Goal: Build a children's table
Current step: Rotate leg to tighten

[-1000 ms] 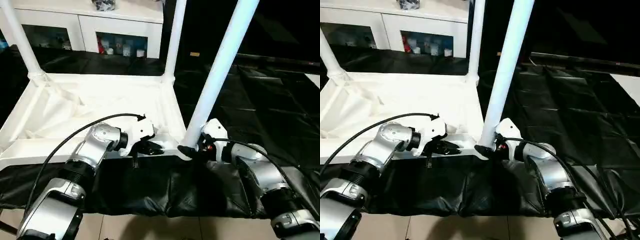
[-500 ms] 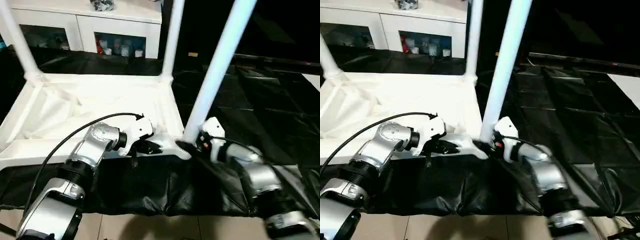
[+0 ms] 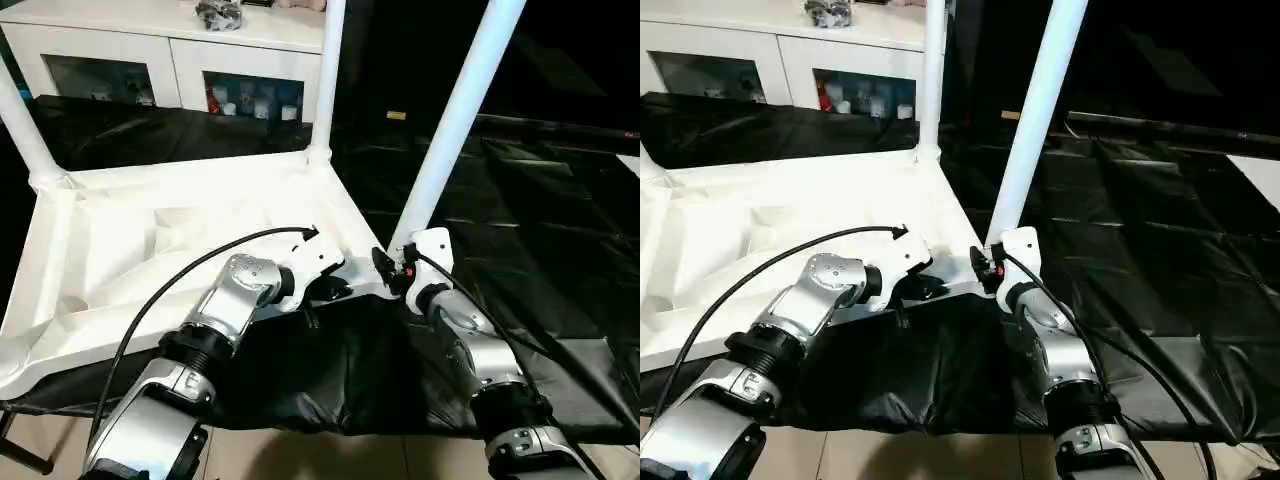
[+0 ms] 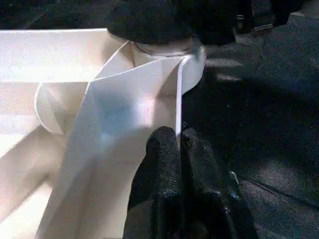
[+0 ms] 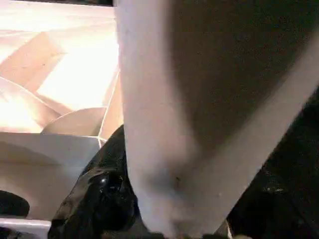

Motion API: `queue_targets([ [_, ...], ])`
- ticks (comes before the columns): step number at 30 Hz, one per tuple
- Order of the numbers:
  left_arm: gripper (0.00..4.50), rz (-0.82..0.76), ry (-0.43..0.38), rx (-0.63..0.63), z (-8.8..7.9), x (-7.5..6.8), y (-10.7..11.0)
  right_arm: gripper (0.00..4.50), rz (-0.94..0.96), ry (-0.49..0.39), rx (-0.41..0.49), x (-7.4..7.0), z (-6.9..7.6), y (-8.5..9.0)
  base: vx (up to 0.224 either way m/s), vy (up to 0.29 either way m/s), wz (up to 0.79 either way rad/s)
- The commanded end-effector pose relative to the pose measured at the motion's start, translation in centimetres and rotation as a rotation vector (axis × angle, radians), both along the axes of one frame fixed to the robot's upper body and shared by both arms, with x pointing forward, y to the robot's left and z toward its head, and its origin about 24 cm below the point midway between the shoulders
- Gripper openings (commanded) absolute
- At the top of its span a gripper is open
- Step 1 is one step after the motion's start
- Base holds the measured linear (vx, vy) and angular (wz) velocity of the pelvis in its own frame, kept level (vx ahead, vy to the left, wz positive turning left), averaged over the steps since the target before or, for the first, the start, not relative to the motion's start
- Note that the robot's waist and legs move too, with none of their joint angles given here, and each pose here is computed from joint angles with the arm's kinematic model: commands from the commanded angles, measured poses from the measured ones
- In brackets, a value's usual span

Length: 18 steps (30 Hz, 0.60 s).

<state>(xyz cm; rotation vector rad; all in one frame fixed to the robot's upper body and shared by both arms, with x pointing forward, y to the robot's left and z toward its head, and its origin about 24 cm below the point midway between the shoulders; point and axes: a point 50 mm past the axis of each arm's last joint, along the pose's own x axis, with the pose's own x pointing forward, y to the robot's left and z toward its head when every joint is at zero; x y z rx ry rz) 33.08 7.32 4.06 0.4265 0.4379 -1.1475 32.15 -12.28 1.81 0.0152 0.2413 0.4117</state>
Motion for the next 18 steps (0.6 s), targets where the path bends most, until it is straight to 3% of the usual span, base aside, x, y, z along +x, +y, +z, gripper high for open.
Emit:
queue_targets([
  [1, 0.0, -0.062, 0.049, -0.013, -1.7, -1.4, -1.3, 2.72, 0.183, 0.0, 0.016, -0.8, -0.1, 1.9, 0.0, 0.0, 0.0],
  [5, 0.0, -0.081, 0.043, -0.012, -1.5, -1.3, 0.2, 3.12, 0.31, -0.028, -0.011, -1.2, 0.7, -0.3, 0.0, 0.0, 0.0],
  [6, 0.0, -0.106, 0.028, -0.007, -1.4, -1.2, 0.9, 3.23, 0.383, -0.04, -0.033, -1.6, 1.2, -1.5, 0.0, 0.0, 0.0],
  [11, 0.0, -0.161, -0.008, -0.014, -0.9, -1.1, 2.4, 3.23, 0.519, -0.03, -0.095, -2.8, 2.3, -5.2, 0.0, 0.0, 0.0],
  [14, 0.0, -0.28, -0.02, -0.024, -0.5, -1.5, 3.0, 3.23, 0.55, -0.01, -0.12, -3.4, 3.7, -8.5, 0.0, 0.0, 0.0],
  [15, 0.0, -0.283, -0.02, -0.025, -0.5, -1.5, 3.0, 3.23, 0.55, -0.01, -0.121, -3.4, 3.7, -8.5, 0.0, 0.0, 0.0],
  [16, 0.0, -0.339, -0.001, -0.077, 0.0, -1.7, 3.0, 3.23, 0.546, 0.01, -0.128, -3.6, 4.3, -10.1, 0.0, 0.0, 0.0],
  [18, 0.0, -0.364, 0.017, -0.122, 0.4, -1.6, 2.9, 3.23, 0.541, 0.025, -0.125, -3.8, 4.8, -11.3, 0.0, 0.0, 0.0],
])
